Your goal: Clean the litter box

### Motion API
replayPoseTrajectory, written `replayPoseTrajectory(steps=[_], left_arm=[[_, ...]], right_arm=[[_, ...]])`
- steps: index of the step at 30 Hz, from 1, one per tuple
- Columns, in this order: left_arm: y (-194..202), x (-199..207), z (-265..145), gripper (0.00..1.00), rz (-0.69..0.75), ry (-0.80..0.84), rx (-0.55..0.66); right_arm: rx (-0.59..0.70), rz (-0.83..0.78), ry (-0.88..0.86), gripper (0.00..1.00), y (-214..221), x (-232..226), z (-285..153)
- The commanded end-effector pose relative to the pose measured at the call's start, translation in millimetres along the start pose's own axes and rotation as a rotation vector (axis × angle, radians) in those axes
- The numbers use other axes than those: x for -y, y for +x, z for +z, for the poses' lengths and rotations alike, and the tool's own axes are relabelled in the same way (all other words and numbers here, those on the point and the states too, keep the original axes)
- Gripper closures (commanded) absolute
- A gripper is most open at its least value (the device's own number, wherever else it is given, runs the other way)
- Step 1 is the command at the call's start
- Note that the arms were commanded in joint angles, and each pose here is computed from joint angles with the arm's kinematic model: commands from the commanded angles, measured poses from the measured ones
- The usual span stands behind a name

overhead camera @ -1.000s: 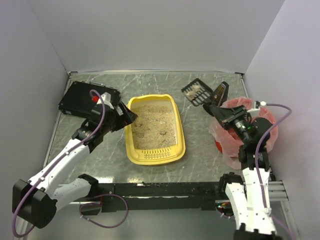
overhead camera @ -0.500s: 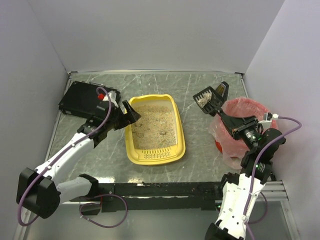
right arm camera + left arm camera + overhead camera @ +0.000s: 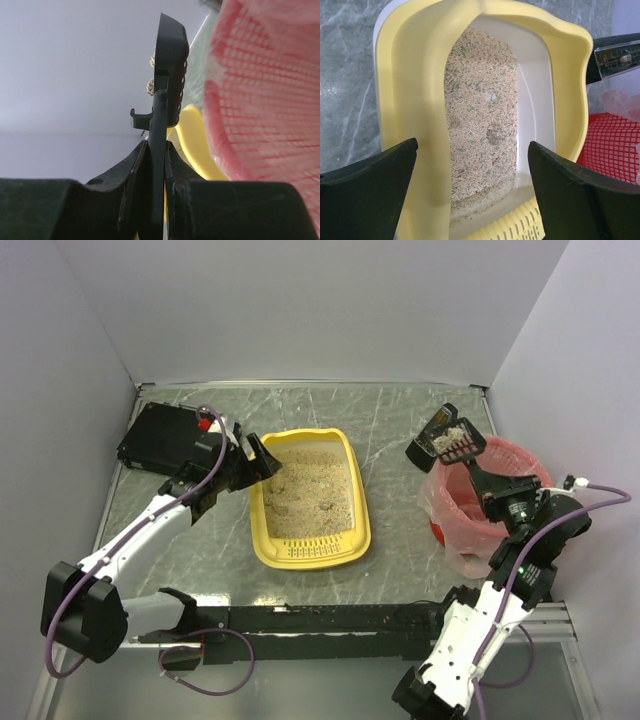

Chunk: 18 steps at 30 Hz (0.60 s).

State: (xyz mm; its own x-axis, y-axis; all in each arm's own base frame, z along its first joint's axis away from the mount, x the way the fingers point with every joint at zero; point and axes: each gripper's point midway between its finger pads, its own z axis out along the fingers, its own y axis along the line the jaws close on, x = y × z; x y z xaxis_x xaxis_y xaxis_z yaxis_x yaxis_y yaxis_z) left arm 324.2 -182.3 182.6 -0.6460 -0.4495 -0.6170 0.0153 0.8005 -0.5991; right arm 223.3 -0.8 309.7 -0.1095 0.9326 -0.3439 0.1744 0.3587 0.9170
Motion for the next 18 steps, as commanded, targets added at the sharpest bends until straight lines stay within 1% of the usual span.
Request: replayPoseTrajectory(steps=[1,2,3,5,8,9,10,13,14,16,18], left_arm=[[-16,10,3,0.03,0.02,0.044,0.022],[-16,8,5,0.03,0.018,0.039,0.016],[-17,7,6,0.03,0.012,0.039,0.014],[-17,5,9,0.03,0.008,0.038,0.006],[-17,3,12,0.03,0.0,0.039,-0.002],[-17,1,13,0.03,-0.004,0.037,-0.006],[-17,2,14,0.03,-0.006,0.039,-0.01],[-16,2,16,0.03,-0.011,0.054,-0.023],[-15,1,18,0.03,-0.013,0.055,-0.027],[-14,-1,21,0.03,-0.018,0.052,-0.039],[-13,-3,23,0.03,-0.022,0.052,-0.047]], right_arm=[[0.153,-0.064,0.092,1.0,-24,-5,-17],[0.174,-0.064,0.098,1.0,-26,-5,-19],[0.229,-0.058,0.127,1.0,-35,-1,-21],[0.274,-0.058,0.168,1.0,-41,3,-27],[0.303,-0.077,0.253,1.0,-48,13,-31],[0.31,-0.103,0.282,1.0,-49,17,-35],[0.376,-0.114,0.343,1.0,-59,25,-43],[0.438,-0.158,0.405,1.0,-62,31,-59],[0.441,-0.155,0.433,1.0,-61,38,-61],[0.401,-0.164,0.469,1.0,-57,51,-57],[0.316,-0.159,0.531,1.0,-48,75,-48]])
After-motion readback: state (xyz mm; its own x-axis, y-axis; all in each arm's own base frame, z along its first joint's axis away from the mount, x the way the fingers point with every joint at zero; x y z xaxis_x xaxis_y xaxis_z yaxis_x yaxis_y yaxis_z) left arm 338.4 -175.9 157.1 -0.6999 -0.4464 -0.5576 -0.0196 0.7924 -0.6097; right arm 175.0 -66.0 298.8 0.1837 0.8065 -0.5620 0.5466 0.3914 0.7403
